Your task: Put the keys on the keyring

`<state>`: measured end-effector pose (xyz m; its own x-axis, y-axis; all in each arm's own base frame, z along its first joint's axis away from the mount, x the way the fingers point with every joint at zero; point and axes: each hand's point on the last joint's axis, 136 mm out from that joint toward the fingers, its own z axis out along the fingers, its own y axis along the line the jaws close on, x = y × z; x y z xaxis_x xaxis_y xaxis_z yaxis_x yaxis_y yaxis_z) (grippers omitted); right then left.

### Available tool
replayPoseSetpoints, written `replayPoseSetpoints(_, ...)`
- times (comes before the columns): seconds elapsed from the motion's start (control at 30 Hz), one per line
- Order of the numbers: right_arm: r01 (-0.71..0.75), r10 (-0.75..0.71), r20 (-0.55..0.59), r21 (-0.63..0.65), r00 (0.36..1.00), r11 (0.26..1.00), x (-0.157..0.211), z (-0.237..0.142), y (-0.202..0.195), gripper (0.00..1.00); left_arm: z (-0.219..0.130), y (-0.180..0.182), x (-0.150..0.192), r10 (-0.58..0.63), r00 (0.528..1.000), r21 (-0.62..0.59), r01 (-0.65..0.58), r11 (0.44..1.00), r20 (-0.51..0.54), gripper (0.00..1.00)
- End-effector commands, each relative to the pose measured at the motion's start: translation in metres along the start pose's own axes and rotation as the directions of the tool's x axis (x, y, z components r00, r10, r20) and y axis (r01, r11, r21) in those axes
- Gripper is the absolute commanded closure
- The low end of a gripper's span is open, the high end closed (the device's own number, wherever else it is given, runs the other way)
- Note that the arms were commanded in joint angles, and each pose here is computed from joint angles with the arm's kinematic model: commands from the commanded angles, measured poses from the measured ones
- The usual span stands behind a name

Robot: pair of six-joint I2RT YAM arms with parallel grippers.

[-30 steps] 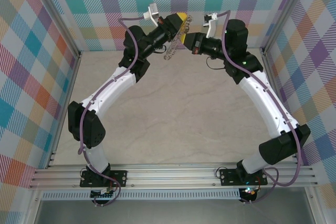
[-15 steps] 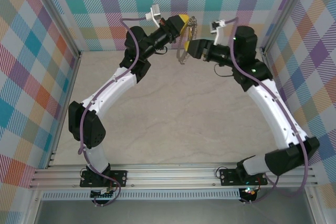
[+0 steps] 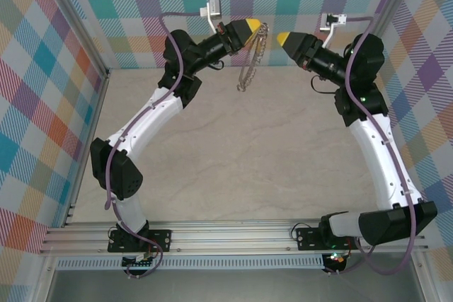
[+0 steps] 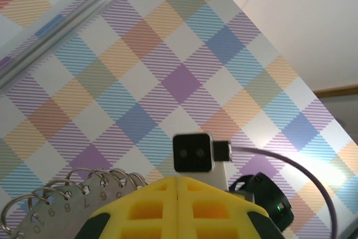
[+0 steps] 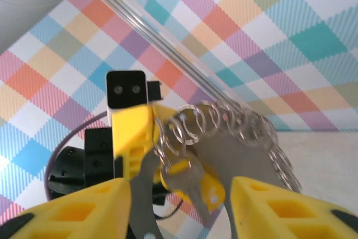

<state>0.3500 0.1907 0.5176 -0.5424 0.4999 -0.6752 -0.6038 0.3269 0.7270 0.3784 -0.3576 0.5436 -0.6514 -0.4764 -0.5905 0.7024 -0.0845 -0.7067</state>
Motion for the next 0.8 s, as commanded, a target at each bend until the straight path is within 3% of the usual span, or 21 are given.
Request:
replayPoseSetpoints(0.0,0.002,0.002,0.030,-0.136,1.000,0.991,-0.020,0.000,0.038,0.57,0.003,-0.031,0.004,0.094,0.994,0.084,-0.090,0.992,-0.049,1.00)
replayPoseSetpoints(0.3,-0.002,0.008,0.031,-0.190,0.999,0.982,-0.029,0.004,0.050,0.67,0.006,-0.032,0.006,0.105,0.992,0.098,-0.098,0.990,-0.076,1.00)
replayPoseSetpoints(0.77,-0.043,0.043,-0.007,-0.209,0.999,0.977,-0.023,0.015,0.040,0.74,0.011,-0.038,0.002,0.109,0.991,0.117,-0.100,0.988,-0.073,1.00)
